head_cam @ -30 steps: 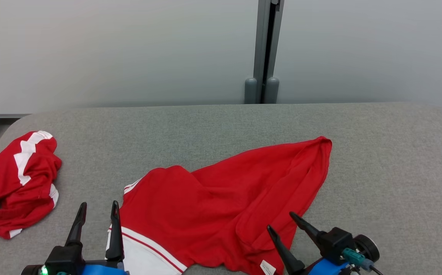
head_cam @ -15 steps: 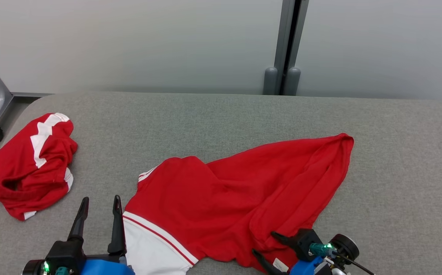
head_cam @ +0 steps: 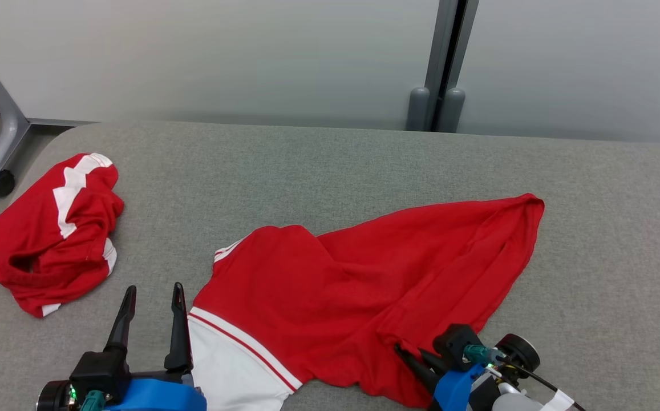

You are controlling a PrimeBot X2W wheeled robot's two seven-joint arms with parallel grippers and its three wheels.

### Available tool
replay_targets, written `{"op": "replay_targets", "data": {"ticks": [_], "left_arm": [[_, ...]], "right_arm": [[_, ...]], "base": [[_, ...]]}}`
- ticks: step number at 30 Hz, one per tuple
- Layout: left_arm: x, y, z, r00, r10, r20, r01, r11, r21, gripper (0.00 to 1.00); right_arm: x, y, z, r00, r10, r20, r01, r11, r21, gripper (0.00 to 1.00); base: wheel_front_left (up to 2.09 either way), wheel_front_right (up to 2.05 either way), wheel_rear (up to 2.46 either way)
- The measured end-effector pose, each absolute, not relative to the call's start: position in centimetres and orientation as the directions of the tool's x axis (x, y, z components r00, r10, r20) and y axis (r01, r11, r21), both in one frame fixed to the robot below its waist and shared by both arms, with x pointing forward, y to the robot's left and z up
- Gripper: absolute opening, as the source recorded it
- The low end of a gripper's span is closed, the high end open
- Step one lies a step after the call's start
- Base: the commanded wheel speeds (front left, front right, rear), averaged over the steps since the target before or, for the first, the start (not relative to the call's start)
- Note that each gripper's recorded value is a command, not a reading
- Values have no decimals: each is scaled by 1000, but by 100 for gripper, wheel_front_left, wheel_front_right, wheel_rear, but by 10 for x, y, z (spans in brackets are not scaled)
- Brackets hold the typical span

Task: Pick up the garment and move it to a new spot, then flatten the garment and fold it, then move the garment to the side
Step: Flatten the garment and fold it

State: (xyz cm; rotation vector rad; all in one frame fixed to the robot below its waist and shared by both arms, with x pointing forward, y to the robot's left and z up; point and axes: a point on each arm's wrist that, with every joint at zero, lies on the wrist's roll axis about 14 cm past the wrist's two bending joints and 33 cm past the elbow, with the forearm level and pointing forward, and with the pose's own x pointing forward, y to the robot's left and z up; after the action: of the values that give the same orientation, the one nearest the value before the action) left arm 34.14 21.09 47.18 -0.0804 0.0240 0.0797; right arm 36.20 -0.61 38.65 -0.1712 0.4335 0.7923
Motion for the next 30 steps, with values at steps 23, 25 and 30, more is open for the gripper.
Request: {"op": "replay_targets", "data": {"ticks": [23,25,30], "left_arm": [[360,149,468,994,-103,-35,98,988,-121,100],[359,147,466,993,-109,-41,103,987,-124,100],[359,143,463,992,-120,-51,112,985,-129,100]], "right_arm": [[346,-168,416,945,225,-237,-207,973,98,0],[333,-178,409,949,187,-252,-163,980,112,0],[310,-187,397,952,120,-280,-82,986,145,80]], "base": [[0,0,0],[0,0,0],[0,0,0]]}}
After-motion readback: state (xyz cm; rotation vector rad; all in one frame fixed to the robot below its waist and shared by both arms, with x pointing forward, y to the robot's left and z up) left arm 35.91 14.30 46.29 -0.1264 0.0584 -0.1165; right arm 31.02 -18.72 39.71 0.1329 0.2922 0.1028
